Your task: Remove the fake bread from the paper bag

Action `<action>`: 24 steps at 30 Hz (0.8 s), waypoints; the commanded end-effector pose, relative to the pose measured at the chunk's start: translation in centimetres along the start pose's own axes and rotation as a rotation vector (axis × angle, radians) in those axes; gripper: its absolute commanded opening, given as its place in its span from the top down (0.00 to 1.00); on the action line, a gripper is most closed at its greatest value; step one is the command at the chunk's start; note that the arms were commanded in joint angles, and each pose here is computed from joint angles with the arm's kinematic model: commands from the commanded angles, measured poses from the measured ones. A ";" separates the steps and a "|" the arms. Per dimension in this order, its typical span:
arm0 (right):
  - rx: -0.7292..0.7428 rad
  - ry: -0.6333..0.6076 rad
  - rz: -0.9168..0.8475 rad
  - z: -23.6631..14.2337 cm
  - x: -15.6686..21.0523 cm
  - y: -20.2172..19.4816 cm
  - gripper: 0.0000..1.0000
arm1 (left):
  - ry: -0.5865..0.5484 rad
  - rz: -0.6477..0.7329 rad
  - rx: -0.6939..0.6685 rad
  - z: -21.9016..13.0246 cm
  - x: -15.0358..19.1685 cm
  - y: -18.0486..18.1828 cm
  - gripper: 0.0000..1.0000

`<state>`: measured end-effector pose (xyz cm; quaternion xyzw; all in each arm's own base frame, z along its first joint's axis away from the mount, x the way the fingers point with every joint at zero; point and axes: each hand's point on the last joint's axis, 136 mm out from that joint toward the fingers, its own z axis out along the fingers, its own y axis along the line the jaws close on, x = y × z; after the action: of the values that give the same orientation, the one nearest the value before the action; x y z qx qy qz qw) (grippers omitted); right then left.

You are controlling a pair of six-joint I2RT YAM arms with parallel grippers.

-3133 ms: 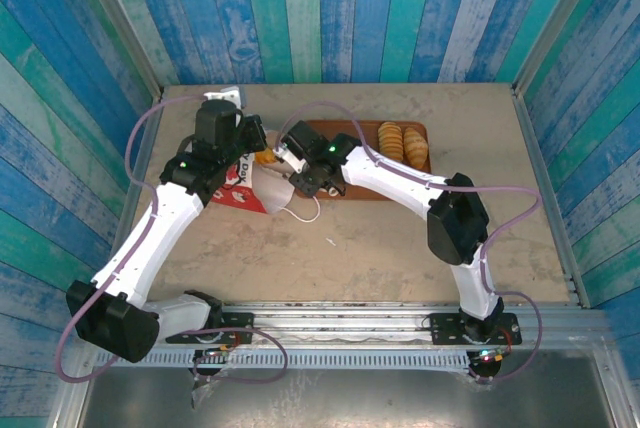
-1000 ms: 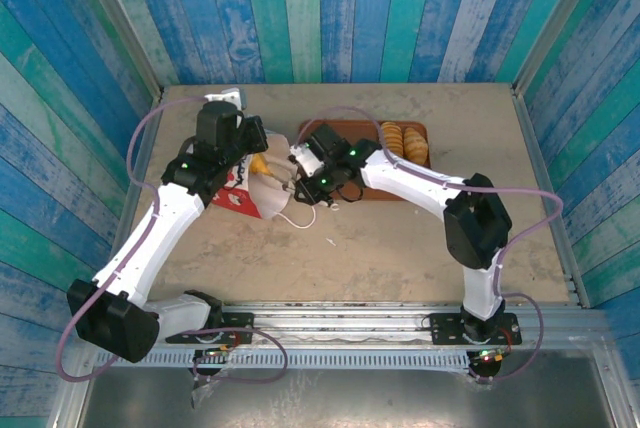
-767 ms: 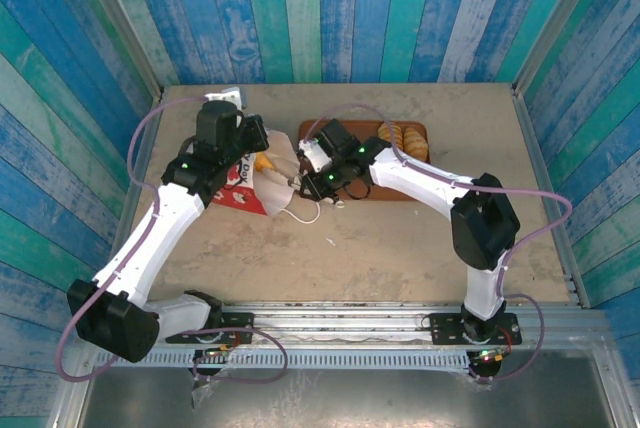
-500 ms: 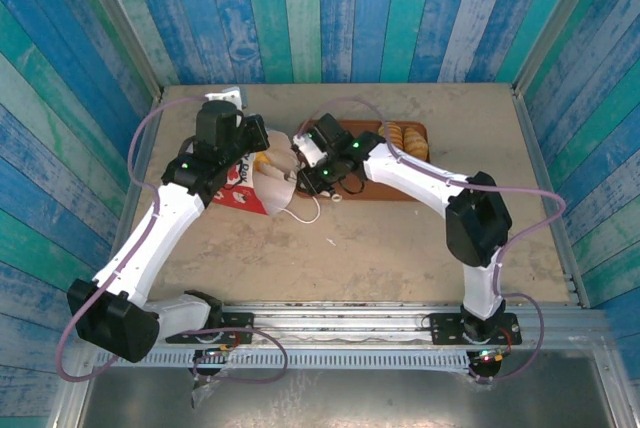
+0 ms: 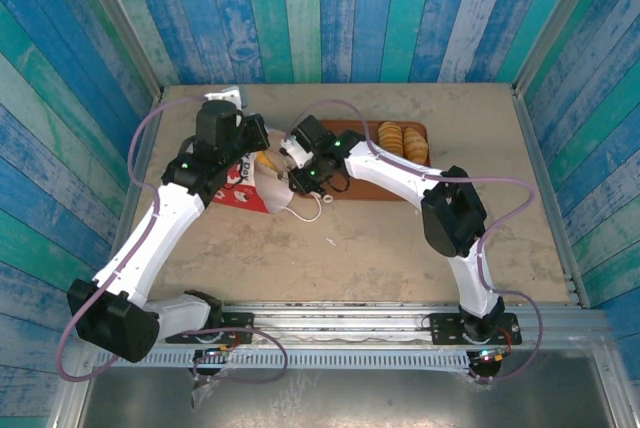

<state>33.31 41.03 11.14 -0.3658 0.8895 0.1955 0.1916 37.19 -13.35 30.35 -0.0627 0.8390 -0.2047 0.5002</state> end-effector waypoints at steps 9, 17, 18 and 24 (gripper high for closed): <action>-0.188 -0.123 0.063 -5.9 -1.3 2.0 0.62 | -0.044 -0.007 0.031 -0.4 -1.3 -0.9 1.00; -0.343 -0.167 0.167 -7.7 0.2 1.7 0.62 | -0.041 -0.013 0.037 -0.1 -1.2 -1.0 1.00; -0.355 -0.165 0.171 -7.7 0.4 1.7 0.61 | -0.041 -0.015 0.039 -0.1 -1.3 -1.0 1.00; -0.455 -0.181 0.214 -9.2 0.7 2.0 0.61 | -0.041 -0.012 0.033 -0.2 -1.2 -0.9 1.00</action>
<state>30.24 36.67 14.81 -0.2771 0.8728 0.3758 0.1424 37.27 -13.44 30.58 -0.0651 0.8361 -0.2097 0.5027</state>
